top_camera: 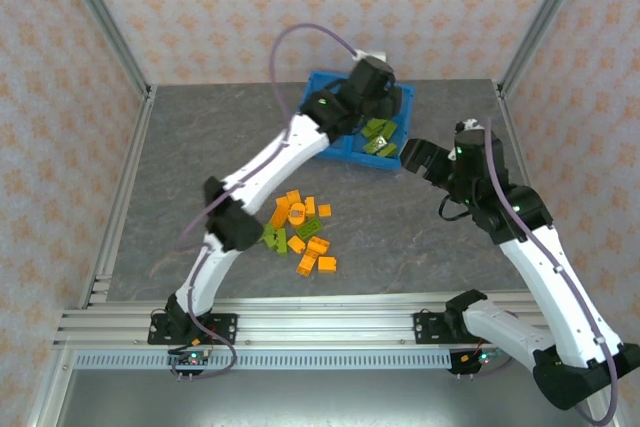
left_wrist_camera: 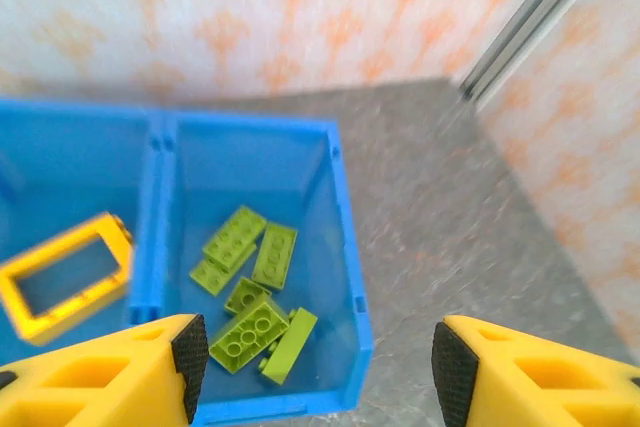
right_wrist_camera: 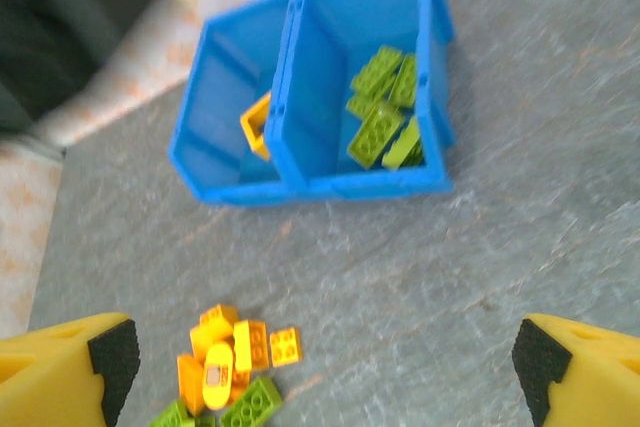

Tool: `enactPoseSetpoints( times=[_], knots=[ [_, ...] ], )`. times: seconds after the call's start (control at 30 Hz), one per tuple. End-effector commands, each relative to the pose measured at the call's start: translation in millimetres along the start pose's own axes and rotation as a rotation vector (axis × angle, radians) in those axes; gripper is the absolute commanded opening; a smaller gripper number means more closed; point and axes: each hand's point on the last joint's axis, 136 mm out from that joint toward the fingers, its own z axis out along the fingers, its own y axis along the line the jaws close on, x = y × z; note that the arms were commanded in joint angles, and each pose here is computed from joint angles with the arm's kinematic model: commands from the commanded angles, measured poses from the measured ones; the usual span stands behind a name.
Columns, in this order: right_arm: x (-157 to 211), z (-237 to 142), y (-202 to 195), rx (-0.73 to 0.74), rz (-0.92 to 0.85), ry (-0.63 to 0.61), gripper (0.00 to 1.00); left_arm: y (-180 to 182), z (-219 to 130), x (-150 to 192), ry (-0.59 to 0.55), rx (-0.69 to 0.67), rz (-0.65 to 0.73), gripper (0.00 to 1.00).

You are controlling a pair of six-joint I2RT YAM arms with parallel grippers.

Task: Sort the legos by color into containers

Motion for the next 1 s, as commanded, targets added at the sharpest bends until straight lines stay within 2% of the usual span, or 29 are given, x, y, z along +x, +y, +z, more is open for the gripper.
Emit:
enactPoseSetpoints(
  times=[0.0,0.03,0.1,0.27,0.43,0.53,0.7,0.97],
  knots=[
    [37.0,25.6,19.2,-0.062,-0.067,0.150,0.96,38.0,-66.5,-29.0,-0.056,-0.061,0.049,0.64],
    [48.3,33.5,24.6,-0.064,-0.092,0.190,0.97,47.6,-89.2,-32.0,-0.072,-0.054,0.057,0.65],
    [71.3,50.2,34.7,-0.066,-0.132,0.272,0.97,66.0,-113.4,-20.5,-0.056,-0.049,0.090,0.66],
    [131.4,98.5,51.3,-0.049,-0.194,0.468,0.93,115.5,-167.1,32.8,0.036,-0.080,0.273,0.77],
    [170.3,141.3,53.2,0.028,-0.262,0.564,0.78,172.3,-197.0,86.3,0.114,-0.238,0.351,0.81],
    [187.1,166.0,51.1,0.057,-0.285,0.591,0.74,195.0,-204.2,115.4,0.145,-0.283,0.359,0.85],
    [201.9,196.8,46.7,0.108,-0.315,0.626,0.69,212.2,-199.2,145.8,0.178,-0.287,0.351,1.00],
    [222.9,229.3,50.4,0.130,-0.331,0.684,0.64,221.3,-181.0,162.4,0.214,-0.294,0.363,1.00]
  ],
)
